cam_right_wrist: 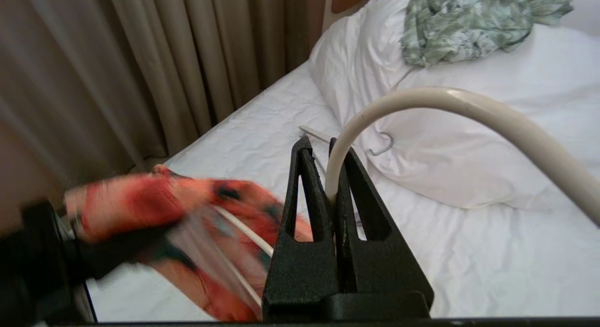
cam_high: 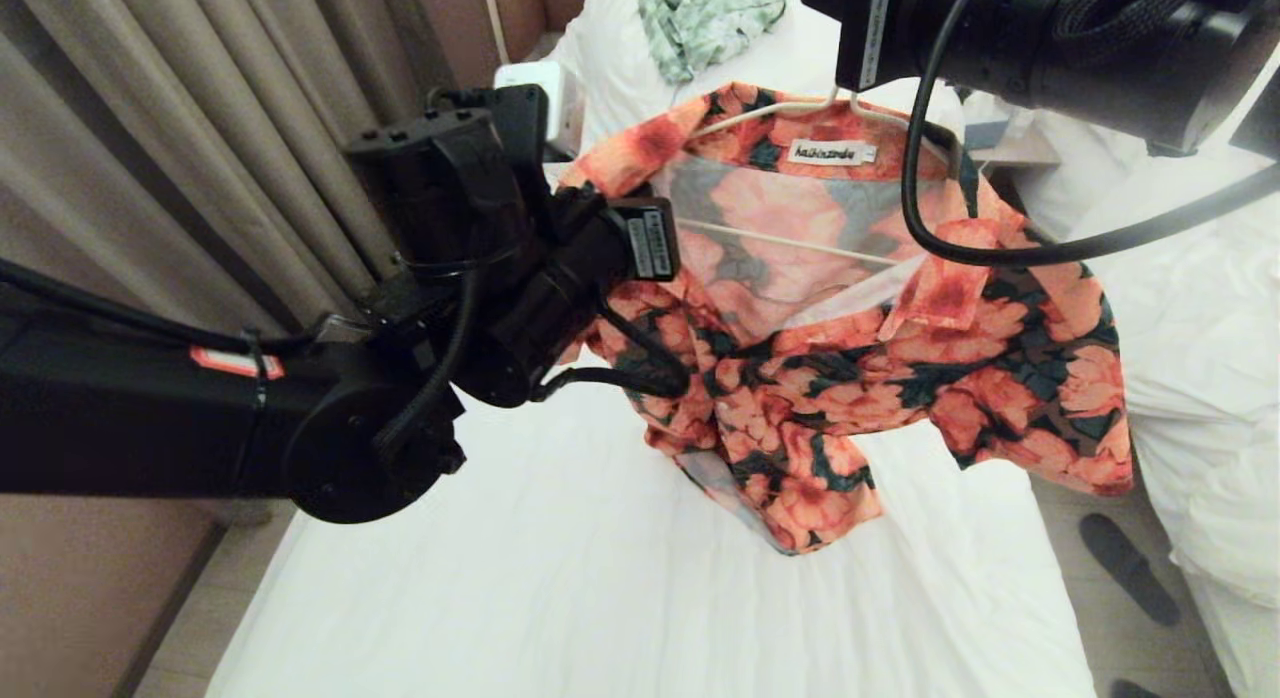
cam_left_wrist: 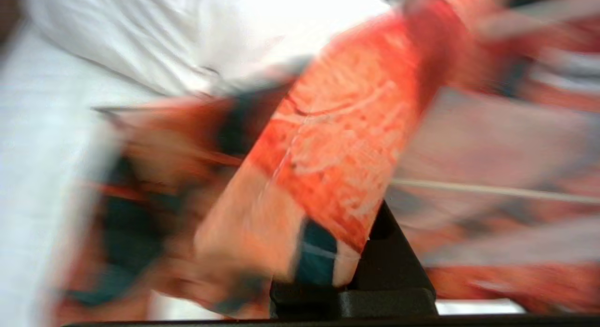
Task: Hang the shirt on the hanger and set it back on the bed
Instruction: Take the clothes hanger out of the clothes
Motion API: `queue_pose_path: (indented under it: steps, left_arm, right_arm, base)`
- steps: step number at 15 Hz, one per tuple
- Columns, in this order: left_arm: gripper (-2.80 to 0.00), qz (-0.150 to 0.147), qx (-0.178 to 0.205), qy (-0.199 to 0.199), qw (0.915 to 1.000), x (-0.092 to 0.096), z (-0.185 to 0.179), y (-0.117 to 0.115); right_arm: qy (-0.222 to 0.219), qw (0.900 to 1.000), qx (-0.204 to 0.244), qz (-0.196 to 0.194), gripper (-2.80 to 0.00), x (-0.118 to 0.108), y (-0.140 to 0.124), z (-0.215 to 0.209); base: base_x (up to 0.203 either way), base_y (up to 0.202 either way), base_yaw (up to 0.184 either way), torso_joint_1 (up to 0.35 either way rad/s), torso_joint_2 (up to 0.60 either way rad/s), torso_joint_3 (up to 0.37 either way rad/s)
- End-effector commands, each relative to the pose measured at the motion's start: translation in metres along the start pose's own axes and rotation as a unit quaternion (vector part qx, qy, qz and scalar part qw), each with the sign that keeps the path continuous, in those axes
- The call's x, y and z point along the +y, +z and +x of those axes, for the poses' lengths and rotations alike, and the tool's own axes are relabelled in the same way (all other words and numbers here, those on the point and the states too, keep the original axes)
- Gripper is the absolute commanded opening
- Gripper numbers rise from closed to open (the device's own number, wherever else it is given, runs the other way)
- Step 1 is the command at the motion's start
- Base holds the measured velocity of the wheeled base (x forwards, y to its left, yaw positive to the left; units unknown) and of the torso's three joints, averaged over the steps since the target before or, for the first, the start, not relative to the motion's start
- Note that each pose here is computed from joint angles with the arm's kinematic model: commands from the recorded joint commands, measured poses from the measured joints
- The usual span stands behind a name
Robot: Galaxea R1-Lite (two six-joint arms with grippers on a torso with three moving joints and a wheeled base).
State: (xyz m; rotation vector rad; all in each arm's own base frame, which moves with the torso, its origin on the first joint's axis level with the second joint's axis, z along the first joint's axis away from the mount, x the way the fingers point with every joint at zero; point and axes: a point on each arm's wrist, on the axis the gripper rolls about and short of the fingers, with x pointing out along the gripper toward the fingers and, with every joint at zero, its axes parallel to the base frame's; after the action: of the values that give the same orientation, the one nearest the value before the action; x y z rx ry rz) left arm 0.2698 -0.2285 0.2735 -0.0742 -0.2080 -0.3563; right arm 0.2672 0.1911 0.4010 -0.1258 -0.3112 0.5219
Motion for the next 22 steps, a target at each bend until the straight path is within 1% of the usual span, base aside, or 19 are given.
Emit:
queue_pose_path:
  steps: [1,2,3,5,6,8,10,11,15,16,17,21,22]
  left_arm:
    - [-2.80,0.010,-0.022,0.023,0.9994,0.038,0.004,0.014]
    - [-2.80,0.016,-0.023,0.025,0.9993,0.054,0.003,0.018]
    - [-2.80,0.024,-0.011,0.028,0.9992,0.067,0.002,0.020]
    - [-2.80,0.036,0.032,0.021,0.9986,0.080,-0.002,0.017]
    - [-2.80,0.034,0.043,0.010,0.9985,0.081,-0.001,0.015]
    - [-2.80,0.033,0.072,-0.014,0.9968,0.082,0.004,0.001]
    - [-2.80,0.029,0.076,-0.013,0.9966,0.085,0.009,-0.003]
    - [-2.80,0.021,0.076,-0.013,0.9968,0.085,0.010,-0.003]
    - [-2.80,0.023,0.079,-0.004,0.9966,0.090,0.012,-0.005]
    - [-0.09,0.024,0.080,-0.004,0.9965,0.090,0.012,-0.006]
    - [0.00,0.024,0.080,-0.004,0.9965,0.090,0.012,-0.006]
    - [0.00,0.022,0.074,-0.003,0.9970,0.091,0.012,-0.003]
    - [0.00,0.022,0.072,0.002,0.9972,0.095,0.012,-0.002]
  right_arm:
    - [-0.007,1.000,-0.003,-0.003,-2.80,-0.005,0.001,0.000]
    - [-0.012,1.000,-0.002,-0.004,-2.80,-0.008,0.000,0.000]
    - [-0.018,1.000,-0.001,-0.006,-2.80,-0.012,0.000,0.000]
    - [-0.026,1.000,0.003,-0.008,-2.80,-0.018,-0.004,0.001]
    - [-0.027,1.000,0.006,-0.009,-2.80,-0.019,-0.006,0.002]
    - [-0.026,1.000,0.011,-0.009,-2.80,-0.018,-0.010,0.006]
    - [-0.026,0.999,0.016,-0.010,-2.80,-0.017,-0.014,0.008]
    - [-0.025,0.999,0.018,-0.010,-2.80,-0.017,-0.016,0.009]
    - [-0.025,0.999,0.024,-0.011,-2.80,-0.016,-0.022,0.013]
    - [-0.025,0.999,0.027,-0.011,-2.80,-0.016,-0.024,0.014]
    - [-0.025,0.999,0.028,-0.012,-2.80,-0.016,-0.025,0.015]
    - [-0.023,0.999,0.031,-0.012,-2.80,-0.015,-0.027,0.016]
    - [-0.023,0.999,0.032,-0.012,-2.80,-0.015,-0.029,0.017]
  base:
    - [0.000,0.000,0.000,0.000,0.00,0.000]
    - [0.000,0.000,0.000,0.000,0.00,0.000]
    - [0.000,0.000,0.000,0.000,0.00,0.000]
    - [0.000,0.000,0.000,0.000,0.00,0.000]
    - [0.000,0.000,0.000,0.000,0.00,0.000]
    - [0.000,0.000,0.000,0.000,0.00,0.000]
    - [0.000,0.000,0.000,0.000,0.00,0.000]
    - [0.000,0.000,0.000,0.000,0.00,0.000]
    - [0.000,0.000,0.000,0.000,0.00,0.000]
    - [0.000,0.000,0.000,0.000,0.00,0.000]
    - [0.000,0.000,0.000,0.000,0.00,0.000]
    - [0.000,0.000,0.000,0.000,0.00,0.000]
    - [0.000,0.000,0.000,0.000,0.00,0.000]
